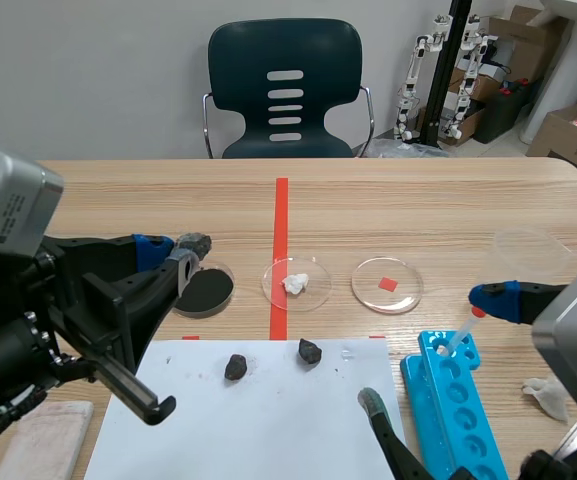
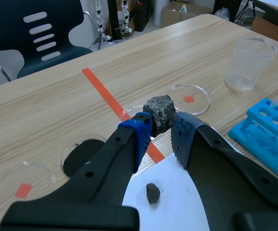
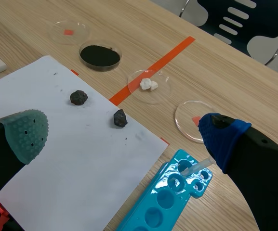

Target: Pick up the left mineral with the left hand

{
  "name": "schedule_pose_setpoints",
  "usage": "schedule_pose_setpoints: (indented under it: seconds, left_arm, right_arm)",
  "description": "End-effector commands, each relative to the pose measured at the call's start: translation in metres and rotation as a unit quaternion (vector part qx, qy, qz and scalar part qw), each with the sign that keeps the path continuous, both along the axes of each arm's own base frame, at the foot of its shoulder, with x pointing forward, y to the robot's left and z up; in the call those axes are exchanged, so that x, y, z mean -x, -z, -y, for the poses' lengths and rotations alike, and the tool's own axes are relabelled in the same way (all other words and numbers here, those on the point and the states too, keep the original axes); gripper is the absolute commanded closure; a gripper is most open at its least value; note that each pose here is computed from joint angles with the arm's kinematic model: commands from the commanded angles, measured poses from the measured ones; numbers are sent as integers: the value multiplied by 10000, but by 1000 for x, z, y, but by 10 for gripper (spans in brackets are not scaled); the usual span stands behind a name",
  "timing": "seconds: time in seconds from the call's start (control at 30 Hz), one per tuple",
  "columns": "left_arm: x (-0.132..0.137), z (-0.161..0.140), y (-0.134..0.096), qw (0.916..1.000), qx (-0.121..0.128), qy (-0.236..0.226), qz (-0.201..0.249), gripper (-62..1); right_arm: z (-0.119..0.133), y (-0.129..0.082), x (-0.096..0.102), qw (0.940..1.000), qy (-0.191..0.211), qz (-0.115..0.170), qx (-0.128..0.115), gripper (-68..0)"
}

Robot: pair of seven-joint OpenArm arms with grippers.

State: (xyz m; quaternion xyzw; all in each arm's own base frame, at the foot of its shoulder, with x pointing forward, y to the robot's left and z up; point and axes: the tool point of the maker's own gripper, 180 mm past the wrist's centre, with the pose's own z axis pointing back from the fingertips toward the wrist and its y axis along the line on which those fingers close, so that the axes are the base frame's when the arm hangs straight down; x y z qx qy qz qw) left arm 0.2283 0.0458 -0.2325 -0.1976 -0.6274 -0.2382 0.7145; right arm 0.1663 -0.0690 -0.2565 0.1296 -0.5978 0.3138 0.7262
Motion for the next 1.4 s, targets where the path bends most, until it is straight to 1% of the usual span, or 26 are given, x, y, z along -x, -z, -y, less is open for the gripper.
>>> schedule_pose_setpoints:
  seconds: [0.0,0.23,1.37]
  left_arm:
    - [-1,1,-11,9998,121,4,138,-116]
    - [1,-7,-7,9999,56,-78,82,-116]
    - [2,-7,-6,9999,58,-82,66,-116]
  right_arm:
    - [1,-7,-4,9999,-21,142,-32,-679]
    - [1,-7,-4,9999,-21,142,-32,-679]
    - [1,-7,-4,9999,-21,142,-32,-679]
